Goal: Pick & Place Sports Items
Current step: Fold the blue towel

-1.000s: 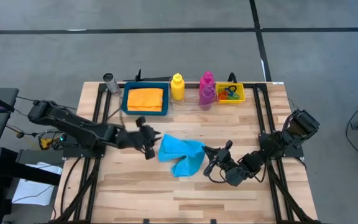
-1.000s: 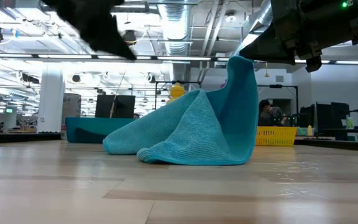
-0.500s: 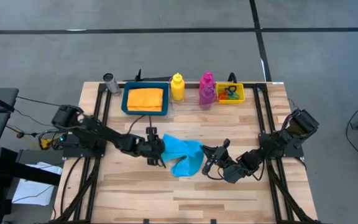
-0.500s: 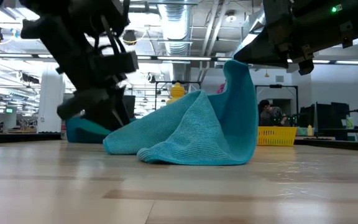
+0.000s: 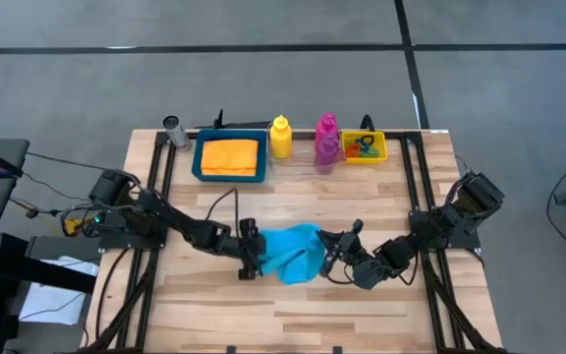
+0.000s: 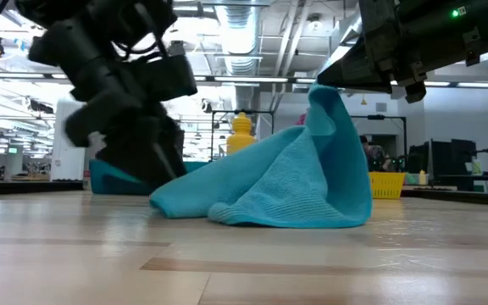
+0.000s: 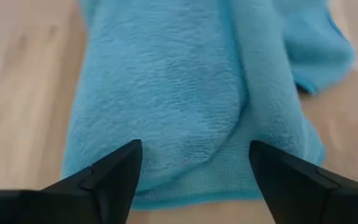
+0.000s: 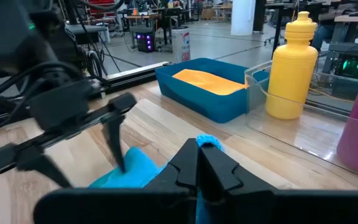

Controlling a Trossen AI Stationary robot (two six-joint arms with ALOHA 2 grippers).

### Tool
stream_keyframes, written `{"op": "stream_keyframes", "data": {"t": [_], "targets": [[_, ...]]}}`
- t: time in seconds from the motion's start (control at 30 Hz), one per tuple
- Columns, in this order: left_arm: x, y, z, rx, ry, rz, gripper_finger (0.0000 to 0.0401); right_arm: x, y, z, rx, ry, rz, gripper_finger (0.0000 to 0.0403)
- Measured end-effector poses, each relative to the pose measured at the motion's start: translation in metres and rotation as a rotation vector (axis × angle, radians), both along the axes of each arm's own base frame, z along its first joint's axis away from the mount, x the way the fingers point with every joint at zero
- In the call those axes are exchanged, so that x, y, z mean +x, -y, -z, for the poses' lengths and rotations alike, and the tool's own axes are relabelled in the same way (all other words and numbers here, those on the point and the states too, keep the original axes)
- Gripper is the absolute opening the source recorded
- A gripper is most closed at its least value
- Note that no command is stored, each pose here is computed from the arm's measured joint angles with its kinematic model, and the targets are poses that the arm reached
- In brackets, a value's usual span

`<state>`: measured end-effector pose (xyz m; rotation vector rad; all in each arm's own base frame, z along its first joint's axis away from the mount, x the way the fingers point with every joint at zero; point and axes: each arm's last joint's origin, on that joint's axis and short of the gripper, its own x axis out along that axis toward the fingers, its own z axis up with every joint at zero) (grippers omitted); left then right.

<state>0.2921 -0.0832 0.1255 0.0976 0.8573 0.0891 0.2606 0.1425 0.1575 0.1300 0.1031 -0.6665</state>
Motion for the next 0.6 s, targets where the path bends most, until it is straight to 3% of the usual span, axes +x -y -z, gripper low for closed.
{"op": "stream_keyframes", "data": {"t": [0.2,0.4,0.6], "targets": [[-0.001,0.007,0.005,0.063,0.003,-0.006,0.0296,0.000,0.000,0.000,0.000,0.000,0.000,0.0000],[0.000,0.001,0.001,0.157,0.048,-0.096,0.0296,0.000,0.000,0.000,0.000,0.000,0.000,0.0000],[0.003,-0.005,-0.001,0.167,0.086,-0.150,0.0296,0.000,0.000,0.000,0.000,-0.001,0.000,0.0000]]}}
